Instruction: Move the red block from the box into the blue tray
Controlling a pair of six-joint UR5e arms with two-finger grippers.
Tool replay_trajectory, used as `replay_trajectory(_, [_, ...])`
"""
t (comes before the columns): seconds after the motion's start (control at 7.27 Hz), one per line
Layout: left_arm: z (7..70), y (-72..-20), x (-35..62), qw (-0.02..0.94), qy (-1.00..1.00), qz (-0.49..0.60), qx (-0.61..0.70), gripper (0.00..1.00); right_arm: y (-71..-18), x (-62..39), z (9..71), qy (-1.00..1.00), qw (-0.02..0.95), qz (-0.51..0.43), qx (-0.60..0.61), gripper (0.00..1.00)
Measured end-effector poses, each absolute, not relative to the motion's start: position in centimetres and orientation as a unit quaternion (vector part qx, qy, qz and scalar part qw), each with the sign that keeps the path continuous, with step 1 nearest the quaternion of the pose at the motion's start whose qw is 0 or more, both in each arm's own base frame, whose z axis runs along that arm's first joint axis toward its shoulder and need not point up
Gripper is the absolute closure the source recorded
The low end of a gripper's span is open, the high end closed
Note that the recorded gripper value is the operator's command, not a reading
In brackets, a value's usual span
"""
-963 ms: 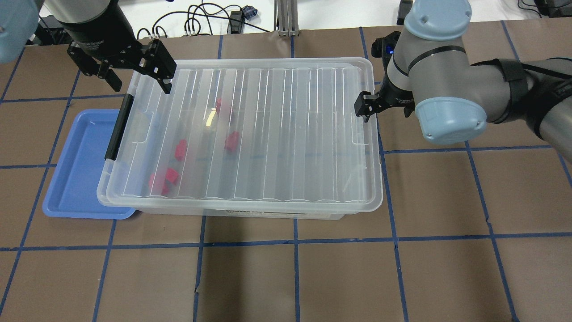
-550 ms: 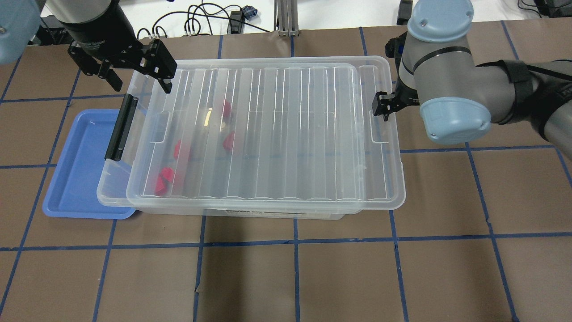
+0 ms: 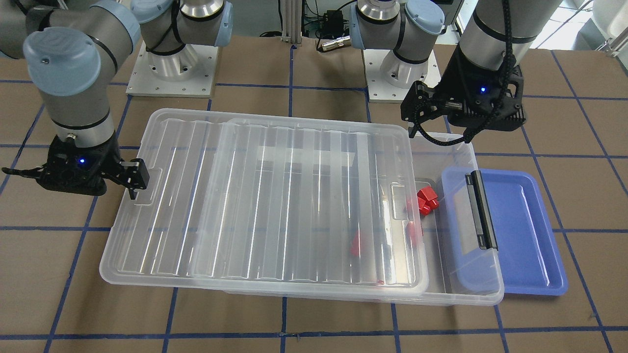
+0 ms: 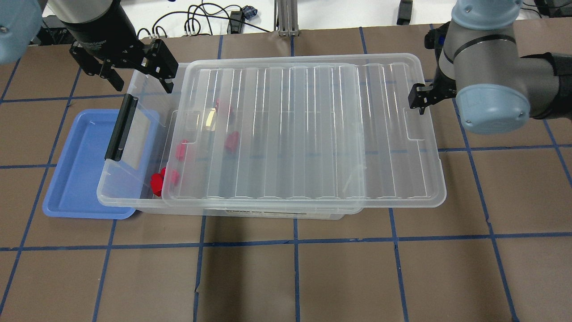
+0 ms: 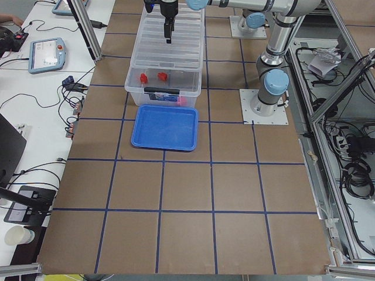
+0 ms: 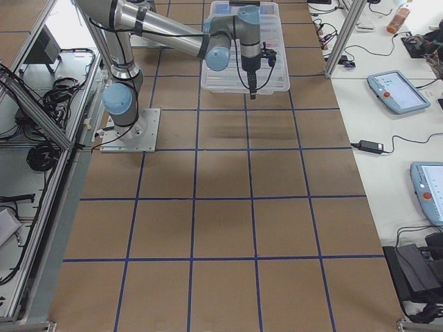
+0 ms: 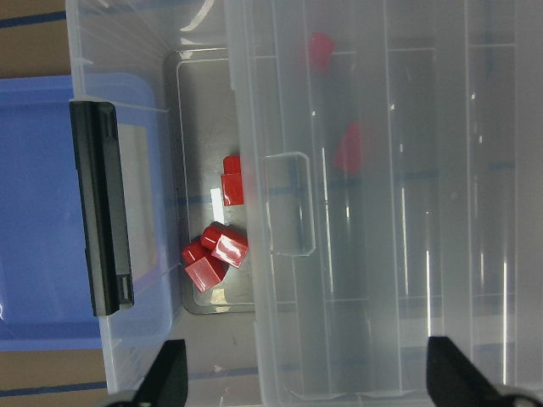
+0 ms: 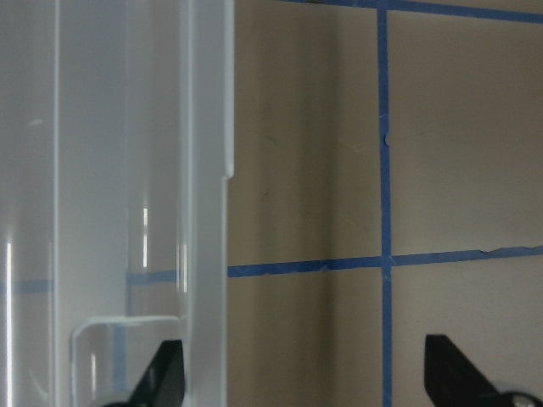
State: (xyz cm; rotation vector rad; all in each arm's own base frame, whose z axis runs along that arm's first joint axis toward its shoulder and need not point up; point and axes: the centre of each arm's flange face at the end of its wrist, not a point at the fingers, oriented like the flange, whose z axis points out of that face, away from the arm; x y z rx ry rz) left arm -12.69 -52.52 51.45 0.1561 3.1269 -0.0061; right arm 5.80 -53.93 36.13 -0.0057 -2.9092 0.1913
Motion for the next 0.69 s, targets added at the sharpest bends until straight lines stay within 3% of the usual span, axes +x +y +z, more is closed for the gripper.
replay_trajectory(0.69, [46.8, -54.0, -12.4, 0.01, 0.998, 0.007, 0.057, 0.0, -54.0, 0.1, 36.7, -0.992, 0.117, 0.055, 0.002, 0.0])
